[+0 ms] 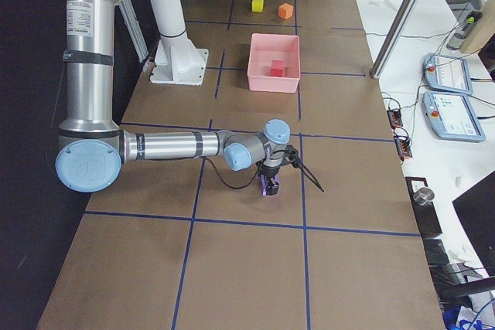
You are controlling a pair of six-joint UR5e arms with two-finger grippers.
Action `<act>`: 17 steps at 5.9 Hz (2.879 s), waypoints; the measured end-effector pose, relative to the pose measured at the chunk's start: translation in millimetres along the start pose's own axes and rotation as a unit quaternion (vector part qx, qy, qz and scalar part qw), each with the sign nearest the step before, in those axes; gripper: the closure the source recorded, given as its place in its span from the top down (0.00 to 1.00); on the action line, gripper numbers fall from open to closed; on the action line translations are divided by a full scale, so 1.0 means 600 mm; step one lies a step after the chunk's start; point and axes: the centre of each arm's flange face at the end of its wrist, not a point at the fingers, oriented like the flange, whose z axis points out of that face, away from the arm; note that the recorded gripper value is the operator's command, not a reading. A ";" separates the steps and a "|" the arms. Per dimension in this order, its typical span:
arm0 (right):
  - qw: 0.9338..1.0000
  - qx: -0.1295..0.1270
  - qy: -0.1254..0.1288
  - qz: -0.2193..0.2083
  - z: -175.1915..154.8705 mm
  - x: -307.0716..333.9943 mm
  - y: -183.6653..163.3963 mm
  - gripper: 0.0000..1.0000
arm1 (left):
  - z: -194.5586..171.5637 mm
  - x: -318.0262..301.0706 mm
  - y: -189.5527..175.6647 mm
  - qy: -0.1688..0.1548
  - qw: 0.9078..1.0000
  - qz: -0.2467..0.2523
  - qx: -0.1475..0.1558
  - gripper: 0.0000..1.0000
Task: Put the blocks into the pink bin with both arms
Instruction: 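Lower the right gripper and grasp the purple block, then carry the purple block with the right gripper over the bin, then release the purple block into the bin while the left arm reaches toward the orange block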
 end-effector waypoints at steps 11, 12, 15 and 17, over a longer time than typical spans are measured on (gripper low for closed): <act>0.958 0.081 -0.087 0.262 -0.330 -0.851 -0.262 1.00 | 0.073 0.170 -0.101 0.053 0.998 0.027 0.035 1.00; 0.955 0.087 -0.084 0.271 -0.328 -0.874 -0.267 1.00 | 0.094 0.203 -0.112 0.049 0.998 0.028 0.037 1.00; 0.971 0.085 -0.048 0.220 -0.358 -0.845 -0.256 1.00 | 0.153 0.295 -0.185 0.055 0.993 0.096 0.033 1.00; 0.975 0.081 -0.034 0.206 -0.358 -0.817 -0.251 1.00 | 0.202 0.322 -0.215 0.048 0.989 0.135 0.029 1.00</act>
